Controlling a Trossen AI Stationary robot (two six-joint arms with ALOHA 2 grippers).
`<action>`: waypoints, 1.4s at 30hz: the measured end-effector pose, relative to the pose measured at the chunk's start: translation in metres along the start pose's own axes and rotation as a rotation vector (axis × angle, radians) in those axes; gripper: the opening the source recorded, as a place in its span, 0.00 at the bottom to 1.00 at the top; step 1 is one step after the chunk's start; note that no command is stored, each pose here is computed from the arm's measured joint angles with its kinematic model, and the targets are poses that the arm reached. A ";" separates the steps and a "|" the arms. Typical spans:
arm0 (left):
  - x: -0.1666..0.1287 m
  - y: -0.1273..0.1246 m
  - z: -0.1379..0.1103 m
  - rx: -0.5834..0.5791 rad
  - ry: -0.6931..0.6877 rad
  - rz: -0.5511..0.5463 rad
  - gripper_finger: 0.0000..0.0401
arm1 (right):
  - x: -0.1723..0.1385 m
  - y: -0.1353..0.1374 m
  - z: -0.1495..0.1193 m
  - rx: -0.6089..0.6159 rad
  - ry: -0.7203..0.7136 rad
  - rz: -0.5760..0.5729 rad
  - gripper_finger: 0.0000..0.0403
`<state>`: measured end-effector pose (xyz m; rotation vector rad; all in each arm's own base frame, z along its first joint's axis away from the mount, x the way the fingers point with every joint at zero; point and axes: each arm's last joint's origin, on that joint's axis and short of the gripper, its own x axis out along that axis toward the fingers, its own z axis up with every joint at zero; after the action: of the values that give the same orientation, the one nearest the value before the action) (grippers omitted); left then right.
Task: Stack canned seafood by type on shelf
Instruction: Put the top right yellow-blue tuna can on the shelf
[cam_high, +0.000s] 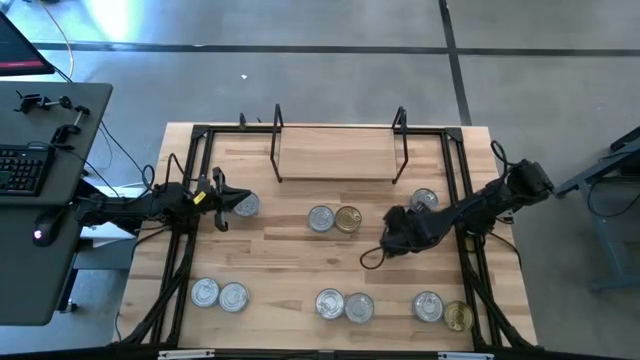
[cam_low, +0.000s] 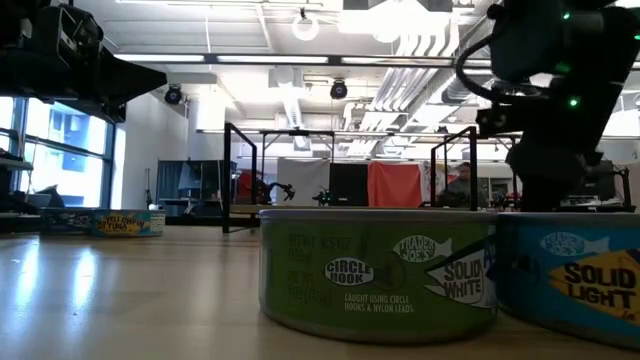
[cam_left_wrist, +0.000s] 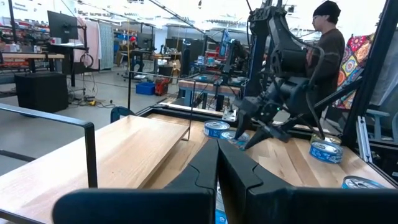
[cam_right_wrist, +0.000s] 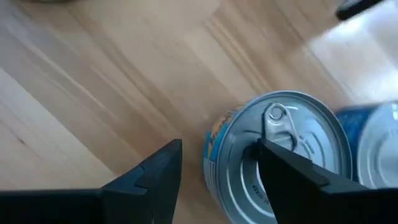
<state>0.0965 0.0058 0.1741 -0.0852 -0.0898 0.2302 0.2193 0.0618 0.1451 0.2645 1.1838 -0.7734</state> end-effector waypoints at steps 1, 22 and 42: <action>0.000 0.000 0.000 0.000 0.000 0.000 0.00 | 0.001 0.001 0.002 -0.019 -0.012 0.026 0.48; 0.000 0.000 -0.001 -0.002 0.005 0.000 0.00 | -0.026 0.027 0.001 -0.343 -0.124 0.131 0.47; 0.000 0.000 -0.001 -0.001 0.006 0.000 0.00 | -0.007 0.022 -0.017 -0.477 -0.171 0.100 0.01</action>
<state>0.0965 0.0058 0.1736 -0.0871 -0.0842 0.2299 0.2199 0.0899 0.1406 -0.1352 1.1461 -0.3997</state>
